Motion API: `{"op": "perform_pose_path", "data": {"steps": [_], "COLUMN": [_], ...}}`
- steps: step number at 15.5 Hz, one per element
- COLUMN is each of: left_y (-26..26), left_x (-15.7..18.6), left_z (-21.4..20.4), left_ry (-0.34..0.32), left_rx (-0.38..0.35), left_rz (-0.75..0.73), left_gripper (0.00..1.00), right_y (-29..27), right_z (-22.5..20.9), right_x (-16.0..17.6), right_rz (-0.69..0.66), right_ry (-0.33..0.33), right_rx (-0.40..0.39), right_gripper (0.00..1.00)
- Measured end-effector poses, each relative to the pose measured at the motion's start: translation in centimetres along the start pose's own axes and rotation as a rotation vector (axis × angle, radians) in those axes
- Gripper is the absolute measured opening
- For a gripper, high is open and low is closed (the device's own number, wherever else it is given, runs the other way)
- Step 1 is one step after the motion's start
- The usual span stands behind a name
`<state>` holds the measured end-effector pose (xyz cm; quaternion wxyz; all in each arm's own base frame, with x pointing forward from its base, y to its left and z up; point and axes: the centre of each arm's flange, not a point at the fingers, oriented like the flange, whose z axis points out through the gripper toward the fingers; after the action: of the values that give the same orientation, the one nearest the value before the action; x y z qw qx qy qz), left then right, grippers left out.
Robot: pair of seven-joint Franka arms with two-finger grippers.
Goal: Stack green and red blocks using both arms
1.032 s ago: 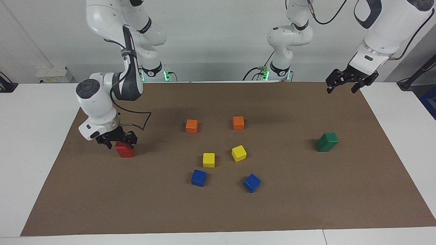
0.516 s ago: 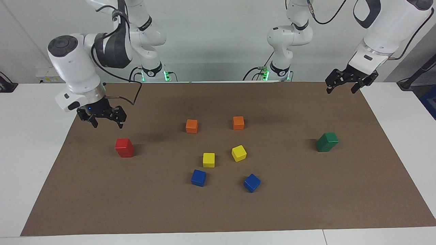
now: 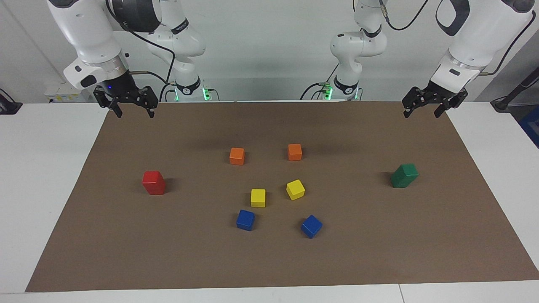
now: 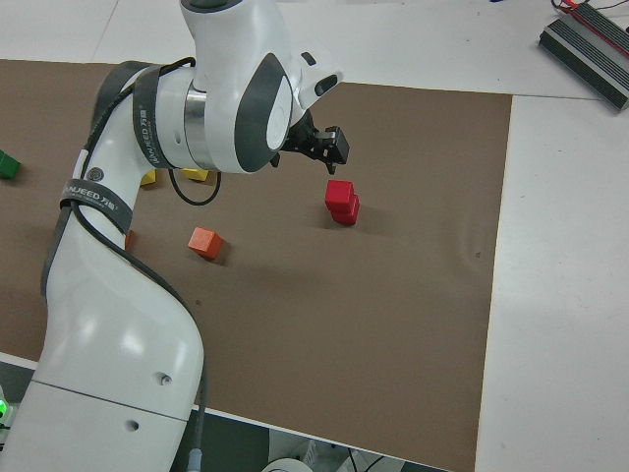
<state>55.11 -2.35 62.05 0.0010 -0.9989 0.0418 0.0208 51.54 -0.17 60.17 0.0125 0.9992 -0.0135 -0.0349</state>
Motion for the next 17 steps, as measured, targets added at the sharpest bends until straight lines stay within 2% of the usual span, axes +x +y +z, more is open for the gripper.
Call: {"op": "perform_pose_path", "data": {"steps": [2,4,10,14,17], "left_y": [-0.3,-0.4,-0.4,-0.4,-0.4], "left_x": [0.0,-0.1,-0.2,-0.2,-0.2], "left_z": [0.0,-0.1,-0.4,-0.4,-0.4], "left_ry": [0.0,0.003,0.008,0.008,0.008], "left_rx": [0.0,0.0,0.0,0.0,0.0], "left_rz": [-0.005,-0.008,-0.008,-0.008,-0.008], "left_gripper": [1.0,1.0,1.0,1.0,1.0], "right_y": [0.2,0.4,0.5,0.7,0.7], "right_z": [-0.1,-0.1,-0.7,-1.4,-1.6], "right_x": [-0.5,-0.4,0.3,0.9,0.9], "right_rz": [0.003,0.006,0.008,0.009,0.01], "right_ry": [-0.042,-0.048,-0.039,0.012,0.018], "right_rx": [0.0,0.0,0.0,-0.015,-0.017], "right_gripper": [1.0,1.0,1.0,1.0,1.0]}}
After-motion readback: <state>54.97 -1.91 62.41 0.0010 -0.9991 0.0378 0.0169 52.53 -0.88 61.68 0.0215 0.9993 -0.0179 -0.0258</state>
